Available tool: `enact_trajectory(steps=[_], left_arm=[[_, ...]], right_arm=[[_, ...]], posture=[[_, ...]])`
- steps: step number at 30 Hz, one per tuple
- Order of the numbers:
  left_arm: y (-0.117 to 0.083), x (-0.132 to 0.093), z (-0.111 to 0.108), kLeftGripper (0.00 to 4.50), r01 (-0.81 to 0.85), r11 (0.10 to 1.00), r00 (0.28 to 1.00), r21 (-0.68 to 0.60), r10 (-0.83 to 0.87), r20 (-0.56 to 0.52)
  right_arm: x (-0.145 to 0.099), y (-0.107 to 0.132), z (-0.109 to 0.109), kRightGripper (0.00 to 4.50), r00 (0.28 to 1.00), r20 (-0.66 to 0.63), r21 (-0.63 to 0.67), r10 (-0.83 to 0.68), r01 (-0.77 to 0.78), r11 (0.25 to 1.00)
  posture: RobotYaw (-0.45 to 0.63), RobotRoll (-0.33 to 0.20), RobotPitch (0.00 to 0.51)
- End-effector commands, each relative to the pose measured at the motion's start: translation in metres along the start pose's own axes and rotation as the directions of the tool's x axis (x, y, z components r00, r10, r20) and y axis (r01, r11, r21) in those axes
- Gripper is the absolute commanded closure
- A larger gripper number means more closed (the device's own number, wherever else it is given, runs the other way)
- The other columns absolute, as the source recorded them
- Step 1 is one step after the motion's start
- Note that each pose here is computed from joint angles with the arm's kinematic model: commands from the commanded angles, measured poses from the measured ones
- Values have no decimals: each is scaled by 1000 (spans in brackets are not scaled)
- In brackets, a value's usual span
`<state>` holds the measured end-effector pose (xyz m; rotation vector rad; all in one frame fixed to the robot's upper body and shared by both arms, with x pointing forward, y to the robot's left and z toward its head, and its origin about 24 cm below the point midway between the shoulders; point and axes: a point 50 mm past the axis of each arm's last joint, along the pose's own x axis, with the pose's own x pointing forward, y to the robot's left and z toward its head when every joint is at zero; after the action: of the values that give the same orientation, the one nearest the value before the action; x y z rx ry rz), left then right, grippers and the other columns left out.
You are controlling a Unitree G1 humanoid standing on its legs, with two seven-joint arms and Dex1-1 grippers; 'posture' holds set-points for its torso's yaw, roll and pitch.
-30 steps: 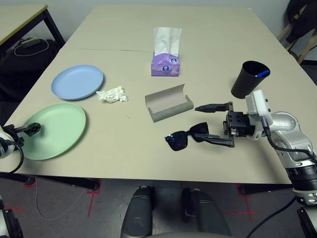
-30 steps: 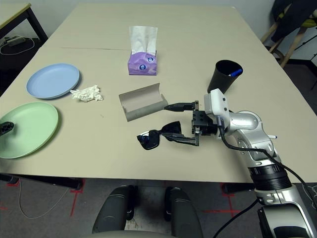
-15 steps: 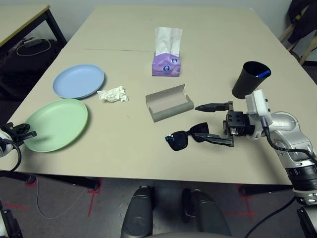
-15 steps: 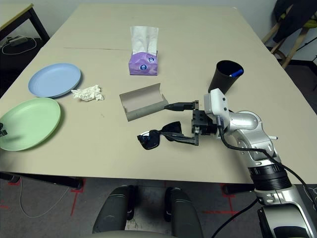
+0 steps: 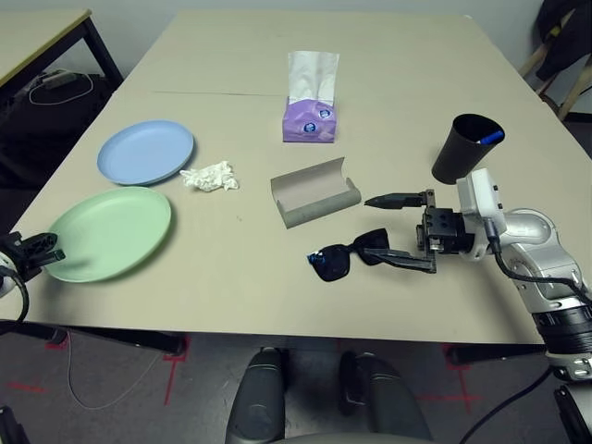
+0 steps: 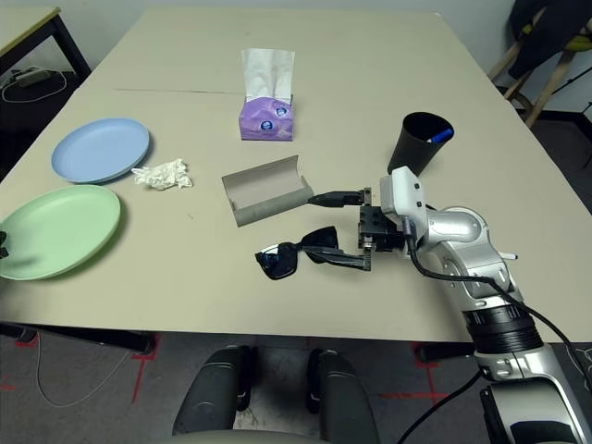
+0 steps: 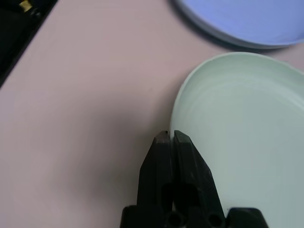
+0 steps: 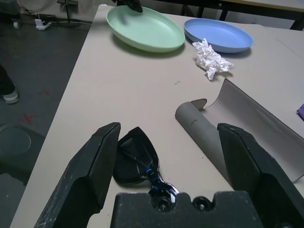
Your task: Organize and tidy the items on the table.
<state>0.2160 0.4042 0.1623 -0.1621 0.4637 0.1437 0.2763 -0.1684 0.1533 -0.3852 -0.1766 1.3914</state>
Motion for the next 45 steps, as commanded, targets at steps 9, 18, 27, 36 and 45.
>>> enact_trajectory(steps=[9, 18, 27, 36, 45], left_arm=[[-17, -8, 25, 4474, 35, 996, 989, -81, -23, 144], [-18, 19, 61, 4474, -27, 988, 964, -150, 66, 259], [-54, 73, 77, 4474, -117, 971, 919, -210, 186, 347], [-74, 103, 80, 4474, -176, 941, 890, -289, 277, 362], [-68, 103, 88, 4474, -283, 880, 812, -381, 431, 393]], right_arm=[[1, 1, -2, 0, 1000, -4, 1, 11, -11, 1000], [2, 1, 0, 0, 1000, 0, -5, 7, -7, 1000], [4, -2, 3, 0, 1000, 7, -9, -23, 23, 1000], [2, -11, 0, 0, 964, 73, 117, -255, 245, 962], [8, -5, 3, 0, 950, 100, 153, -296, 279, 948]], posture=[[138, 0, 132], [133, 0, 132], [125, 0, 132], [117, 0, 133], [116, 0, 132]])
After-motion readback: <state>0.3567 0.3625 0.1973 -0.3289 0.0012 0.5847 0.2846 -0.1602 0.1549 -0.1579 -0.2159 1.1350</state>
